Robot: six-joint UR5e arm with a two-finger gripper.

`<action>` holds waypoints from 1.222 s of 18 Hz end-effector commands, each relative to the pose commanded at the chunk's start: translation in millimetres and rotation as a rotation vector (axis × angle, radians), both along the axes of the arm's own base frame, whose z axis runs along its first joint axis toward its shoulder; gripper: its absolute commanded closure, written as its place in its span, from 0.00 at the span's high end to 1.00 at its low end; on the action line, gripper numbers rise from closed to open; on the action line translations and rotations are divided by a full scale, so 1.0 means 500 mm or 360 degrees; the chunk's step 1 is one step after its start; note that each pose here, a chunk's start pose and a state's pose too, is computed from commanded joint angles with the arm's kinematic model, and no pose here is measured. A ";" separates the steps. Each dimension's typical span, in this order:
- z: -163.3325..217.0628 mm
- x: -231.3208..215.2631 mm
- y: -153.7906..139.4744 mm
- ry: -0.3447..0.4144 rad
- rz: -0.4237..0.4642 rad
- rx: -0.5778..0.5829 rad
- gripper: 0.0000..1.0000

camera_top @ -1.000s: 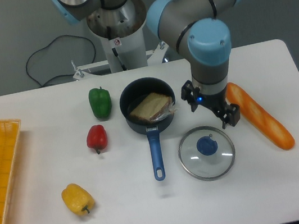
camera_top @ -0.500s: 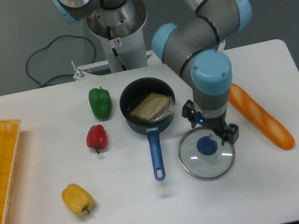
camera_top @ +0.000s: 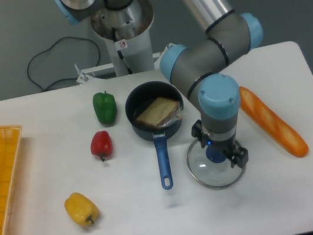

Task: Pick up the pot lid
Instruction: 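Close the gripper around the blue knob of the glass lid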

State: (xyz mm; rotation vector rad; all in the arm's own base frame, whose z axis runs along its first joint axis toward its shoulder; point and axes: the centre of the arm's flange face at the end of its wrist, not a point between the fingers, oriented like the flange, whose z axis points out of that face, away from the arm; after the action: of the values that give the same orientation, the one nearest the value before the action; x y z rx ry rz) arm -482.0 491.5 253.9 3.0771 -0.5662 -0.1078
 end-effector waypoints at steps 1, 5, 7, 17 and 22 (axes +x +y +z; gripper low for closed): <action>-0.003 0.000 0.000 -0.0002 -0.0002 -0.0002 1.00; -0.012 -0.001 0.003 -0.0006 -0.0007 -0.0005 1.00; -0.011 -0.005 0.003 -0.0002 -0.0024 -0.0003 1.00; -0.044 -0.009 -0.019 -0.0013 -0.0117 -0.0021 1.00; -0.058 -0.004 -0.040 -0.0043 -0.0080 -0.0035 1.00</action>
State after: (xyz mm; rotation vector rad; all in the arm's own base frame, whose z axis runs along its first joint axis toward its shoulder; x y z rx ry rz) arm -483.9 471.7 224.8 3.0479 -0.6421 -0.0596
